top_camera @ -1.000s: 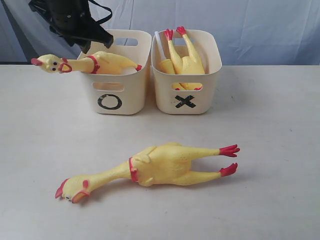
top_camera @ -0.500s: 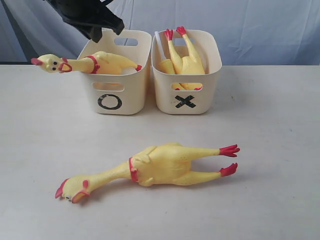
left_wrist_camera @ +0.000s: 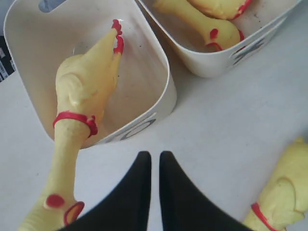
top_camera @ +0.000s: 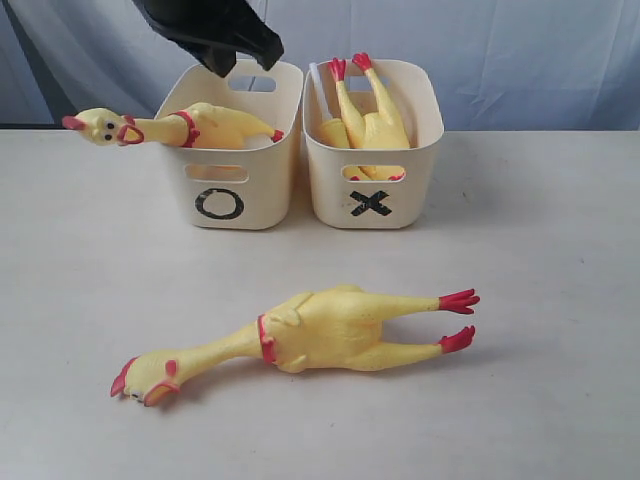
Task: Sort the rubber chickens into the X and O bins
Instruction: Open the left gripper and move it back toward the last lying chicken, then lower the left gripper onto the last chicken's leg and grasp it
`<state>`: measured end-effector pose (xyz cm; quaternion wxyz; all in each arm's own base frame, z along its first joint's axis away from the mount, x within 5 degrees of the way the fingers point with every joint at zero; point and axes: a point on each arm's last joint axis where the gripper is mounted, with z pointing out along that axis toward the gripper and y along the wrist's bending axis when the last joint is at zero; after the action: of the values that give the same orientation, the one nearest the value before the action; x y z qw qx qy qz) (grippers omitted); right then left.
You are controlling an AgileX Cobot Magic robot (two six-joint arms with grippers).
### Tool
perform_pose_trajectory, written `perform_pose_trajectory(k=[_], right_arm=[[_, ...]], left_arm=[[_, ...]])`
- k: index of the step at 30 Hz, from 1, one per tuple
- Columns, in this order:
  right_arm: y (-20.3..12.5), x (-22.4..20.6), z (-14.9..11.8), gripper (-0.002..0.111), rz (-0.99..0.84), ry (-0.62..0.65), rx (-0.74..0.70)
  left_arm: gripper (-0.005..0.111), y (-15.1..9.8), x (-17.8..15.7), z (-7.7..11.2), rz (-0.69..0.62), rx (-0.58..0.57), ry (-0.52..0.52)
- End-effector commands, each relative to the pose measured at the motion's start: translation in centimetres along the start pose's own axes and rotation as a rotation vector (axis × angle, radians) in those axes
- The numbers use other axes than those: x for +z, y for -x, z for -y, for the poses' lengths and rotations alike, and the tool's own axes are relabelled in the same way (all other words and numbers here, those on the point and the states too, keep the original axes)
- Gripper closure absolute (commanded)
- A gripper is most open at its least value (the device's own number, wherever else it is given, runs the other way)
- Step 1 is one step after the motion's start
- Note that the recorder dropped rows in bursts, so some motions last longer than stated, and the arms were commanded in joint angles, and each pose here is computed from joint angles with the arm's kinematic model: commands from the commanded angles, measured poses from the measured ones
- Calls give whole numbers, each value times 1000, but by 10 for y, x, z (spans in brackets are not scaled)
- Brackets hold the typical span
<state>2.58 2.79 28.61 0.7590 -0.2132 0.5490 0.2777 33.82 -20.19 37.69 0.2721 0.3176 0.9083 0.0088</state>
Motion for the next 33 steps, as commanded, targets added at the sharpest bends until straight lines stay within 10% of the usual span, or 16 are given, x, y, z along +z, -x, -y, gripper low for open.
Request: perform_pose_trajectory(k=[1, 15, 33], right_arm=[[-1, -1, 0, 109, 0, -5, -10], [-1, -1, 1, 109, -1, -12, -10], [-1, -1, 0, 109, 0, -7, -10]], left_arm=[[100, -14, -12, 11, -16, 40, 6], [100, -71, -33, 51, -40, 160, -55], [100, -174, 43, 85, -92, 455, -217]])
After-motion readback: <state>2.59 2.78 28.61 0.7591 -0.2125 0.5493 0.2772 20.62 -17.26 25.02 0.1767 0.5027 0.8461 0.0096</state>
